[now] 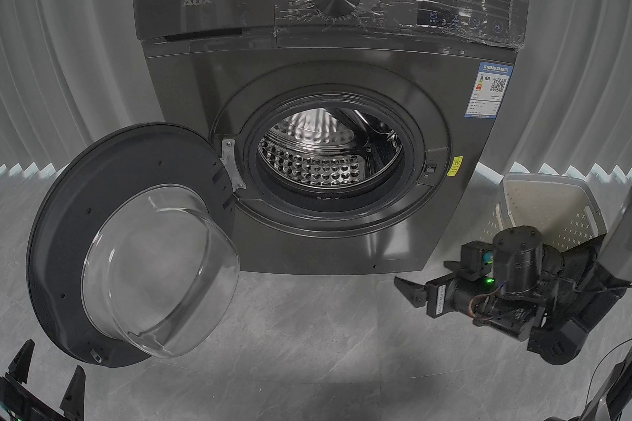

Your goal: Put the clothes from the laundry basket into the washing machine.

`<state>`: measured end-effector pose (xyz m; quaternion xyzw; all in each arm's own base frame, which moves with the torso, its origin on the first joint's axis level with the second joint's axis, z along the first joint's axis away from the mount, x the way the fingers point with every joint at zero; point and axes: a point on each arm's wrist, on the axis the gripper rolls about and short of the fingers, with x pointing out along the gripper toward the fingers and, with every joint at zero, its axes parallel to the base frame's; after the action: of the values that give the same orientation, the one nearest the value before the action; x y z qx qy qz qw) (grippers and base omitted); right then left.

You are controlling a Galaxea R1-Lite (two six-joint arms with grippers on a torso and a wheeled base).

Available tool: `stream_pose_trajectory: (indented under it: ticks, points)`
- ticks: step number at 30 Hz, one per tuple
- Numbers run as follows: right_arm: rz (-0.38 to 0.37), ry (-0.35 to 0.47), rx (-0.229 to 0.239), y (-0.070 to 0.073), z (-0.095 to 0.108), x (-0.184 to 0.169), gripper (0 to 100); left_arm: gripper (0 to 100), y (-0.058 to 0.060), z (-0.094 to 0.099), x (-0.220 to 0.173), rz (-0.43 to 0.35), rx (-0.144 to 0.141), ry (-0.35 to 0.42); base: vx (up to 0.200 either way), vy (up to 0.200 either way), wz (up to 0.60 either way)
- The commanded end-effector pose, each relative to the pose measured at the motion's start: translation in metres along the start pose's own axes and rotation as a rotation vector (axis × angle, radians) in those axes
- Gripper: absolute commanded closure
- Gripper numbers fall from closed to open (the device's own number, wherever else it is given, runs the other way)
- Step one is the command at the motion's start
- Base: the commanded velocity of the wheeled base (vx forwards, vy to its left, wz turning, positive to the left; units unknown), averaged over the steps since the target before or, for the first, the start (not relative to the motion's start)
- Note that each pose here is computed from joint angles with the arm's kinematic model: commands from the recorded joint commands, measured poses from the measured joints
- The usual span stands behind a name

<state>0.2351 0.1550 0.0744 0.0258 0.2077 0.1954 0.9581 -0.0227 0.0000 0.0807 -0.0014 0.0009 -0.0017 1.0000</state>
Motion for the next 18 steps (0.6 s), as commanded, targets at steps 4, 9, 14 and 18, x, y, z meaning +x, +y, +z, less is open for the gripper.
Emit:
stream_pose_trajectory:
  ticks: [4,9,14,18]
  points:
    - [-0.118,-0.166,-0.001,-0.050,0.021,-0.082,0,0,0.000,-0.005,0.000,0.000,0.000,0.000,0.000,0.000,0.00]
    - [-0.145,-0.257,-0.011,-0.057,0.013,-0.134,0,0,0.000,-0.005,0.000,0.000,0.000,0.000,0.000,0.000,0.00]
    - [-0.185,-0.328,-0.004,-0.059,0.004,-0.169,0,0,0.000,-0.005,0.000,0.000,0.001,0.000,0.000,0.000,0.00]
    - [-0.202,-0.326,-0.003,-0.059,-0.006,-0.195,0,0,0.000,-0.005,0.000,-0.001,0.001,0.000,0.000,0.000,0.00]
